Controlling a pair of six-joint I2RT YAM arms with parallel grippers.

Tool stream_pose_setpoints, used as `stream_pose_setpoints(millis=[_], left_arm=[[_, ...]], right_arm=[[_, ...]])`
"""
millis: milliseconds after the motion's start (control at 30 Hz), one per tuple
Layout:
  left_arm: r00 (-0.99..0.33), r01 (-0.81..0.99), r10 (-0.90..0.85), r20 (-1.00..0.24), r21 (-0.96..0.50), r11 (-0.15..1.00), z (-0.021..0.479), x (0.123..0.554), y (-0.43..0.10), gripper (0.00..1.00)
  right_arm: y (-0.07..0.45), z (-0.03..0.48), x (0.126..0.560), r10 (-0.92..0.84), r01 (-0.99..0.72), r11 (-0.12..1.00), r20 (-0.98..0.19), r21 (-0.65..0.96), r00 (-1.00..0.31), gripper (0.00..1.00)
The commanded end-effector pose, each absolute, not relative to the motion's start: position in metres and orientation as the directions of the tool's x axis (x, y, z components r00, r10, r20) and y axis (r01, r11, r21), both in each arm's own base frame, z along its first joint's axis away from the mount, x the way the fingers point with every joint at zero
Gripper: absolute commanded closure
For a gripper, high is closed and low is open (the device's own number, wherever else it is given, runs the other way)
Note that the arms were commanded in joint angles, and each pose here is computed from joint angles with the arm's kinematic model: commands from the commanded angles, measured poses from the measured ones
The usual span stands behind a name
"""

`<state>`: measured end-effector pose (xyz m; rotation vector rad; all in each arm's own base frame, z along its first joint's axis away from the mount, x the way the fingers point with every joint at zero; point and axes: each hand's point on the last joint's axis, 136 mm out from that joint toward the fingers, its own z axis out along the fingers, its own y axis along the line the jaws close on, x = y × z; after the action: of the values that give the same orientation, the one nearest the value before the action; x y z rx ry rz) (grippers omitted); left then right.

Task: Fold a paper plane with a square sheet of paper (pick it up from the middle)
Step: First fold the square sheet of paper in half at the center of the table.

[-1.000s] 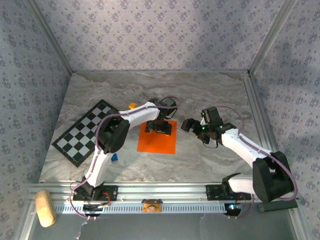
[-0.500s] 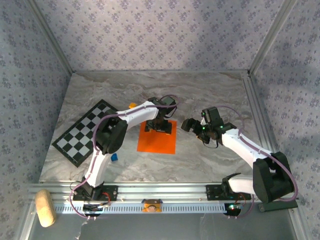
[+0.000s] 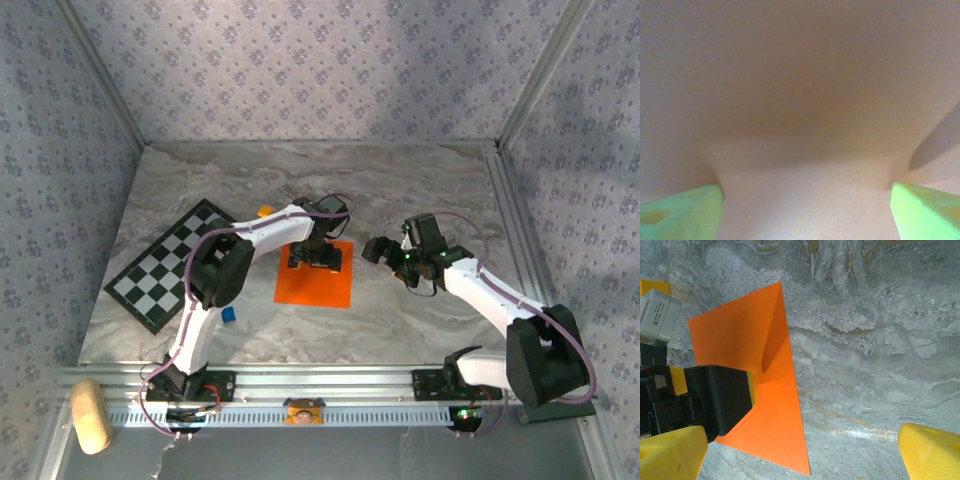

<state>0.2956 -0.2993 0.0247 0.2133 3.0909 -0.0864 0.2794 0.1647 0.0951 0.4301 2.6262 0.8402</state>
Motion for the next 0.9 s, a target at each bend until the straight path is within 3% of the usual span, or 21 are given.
stream_pose_setpoints(millis=[0,300,867], left_arm=[[-0.99,0.139,0.139,-0.017,-0.041,0.989,0.014,0.291,-0.297,0.14],[-0.988,0.154,0.153,0.02,0.024,0.988,-0.004,0.285,-0.289,0.14],[-0.99,0.13,0.129,0.059,0.017,0.991,-0.023,0.276,-0.289,0.15]], right_arm=[[0.165,0.093,0.275,0.374,0.174,0.779,-0.224,0.602,-0.9,0.0],[0.167,0.089,0.278,0.372,0.182,0.78,-0.21,0.599,-0.904,0.01],[0.165,0.089,0.279,0.381,0.191,0.784,-0.214,0.59,-0.899,0.0]])
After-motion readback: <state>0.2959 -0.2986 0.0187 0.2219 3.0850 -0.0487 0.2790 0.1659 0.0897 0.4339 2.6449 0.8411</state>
